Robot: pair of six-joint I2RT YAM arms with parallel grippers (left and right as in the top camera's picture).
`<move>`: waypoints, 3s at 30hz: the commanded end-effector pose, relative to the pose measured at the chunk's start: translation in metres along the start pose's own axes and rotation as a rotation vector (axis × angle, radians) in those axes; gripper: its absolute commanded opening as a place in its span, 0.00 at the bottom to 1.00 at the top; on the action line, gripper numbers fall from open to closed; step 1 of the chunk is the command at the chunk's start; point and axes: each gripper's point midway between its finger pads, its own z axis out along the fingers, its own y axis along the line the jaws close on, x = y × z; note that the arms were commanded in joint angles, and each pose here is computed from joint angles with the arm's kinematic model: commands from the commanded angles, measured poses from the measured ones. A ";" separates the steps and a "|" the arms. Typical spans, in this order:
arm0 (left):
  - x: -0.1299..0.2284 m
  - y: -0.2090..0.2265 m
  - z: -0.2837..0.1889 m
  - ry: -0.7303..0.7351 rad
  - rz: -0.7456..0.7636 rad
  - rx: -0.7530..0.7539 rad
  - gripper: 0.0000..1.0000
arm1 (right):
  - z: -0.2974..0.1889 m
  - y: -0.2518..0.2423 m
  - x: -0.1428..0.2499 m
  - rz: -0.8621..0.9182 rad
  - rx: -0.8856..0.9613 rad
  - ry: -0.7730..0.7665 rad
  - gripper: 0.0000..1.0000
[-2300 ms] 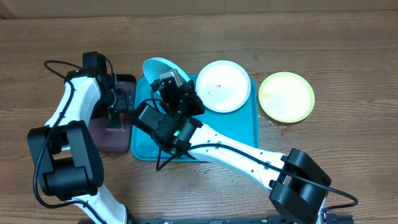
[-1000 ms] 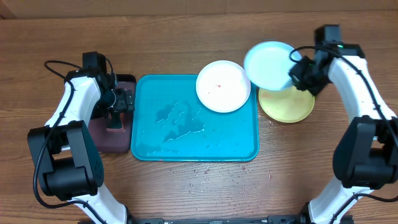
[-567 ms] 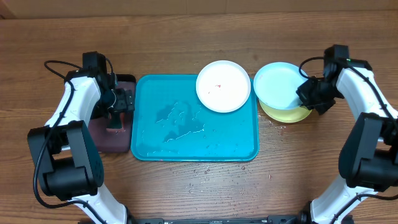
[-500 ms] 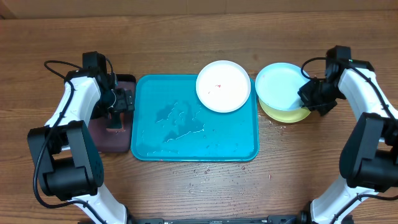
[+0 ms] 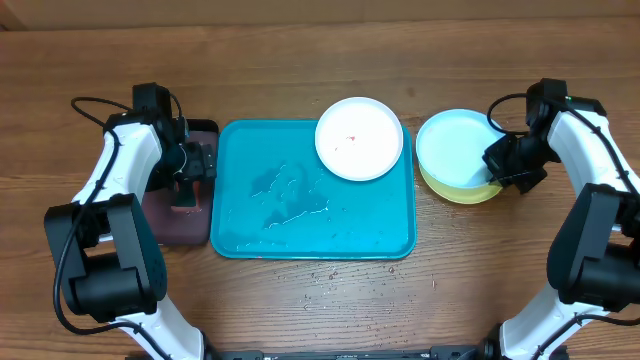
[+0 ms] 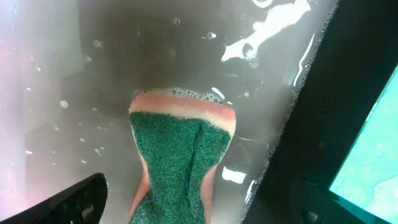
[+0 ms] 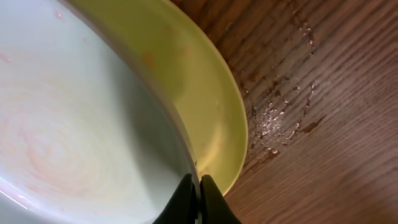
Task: Clean dirty plates on tray and stack at the side
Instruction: 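Lower the white plate onto the yellow plate and release, then move the right gripper to the next white plate and grip its rim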
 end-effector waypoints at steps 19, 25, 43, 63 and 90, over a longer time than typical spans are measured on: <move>-0.007 -0.007 -0.012 -0.037 -0.005 0.033 0.96 | -0.037 0.092 0.030 -0.593 -0.395 0.000 0.46; -0.007 -0.007 -0.012 -0.037 -0.005 0.034 0.96 | -0.035 0.139 0.046 -0.829 -0.427 -0.140 0.61; -0.006 -0.007 -0.012 -0.033 -0.006 0.034 0.96 | 0.023 0.170 0.089 -0.896 -0.236 -0.183 0.46; -0.005 -0.006 -0.012 -0.029 -0.005 0.033 0.96 | 0.039 0.190 0.128 -0.939 -0.361 -0.049 0.04; 0.018 -0.003 0.007 0.029 -0.006 0.020 0.79 | 0.056 0.211 0.231 -0.867 -0.314 -0.047 0.16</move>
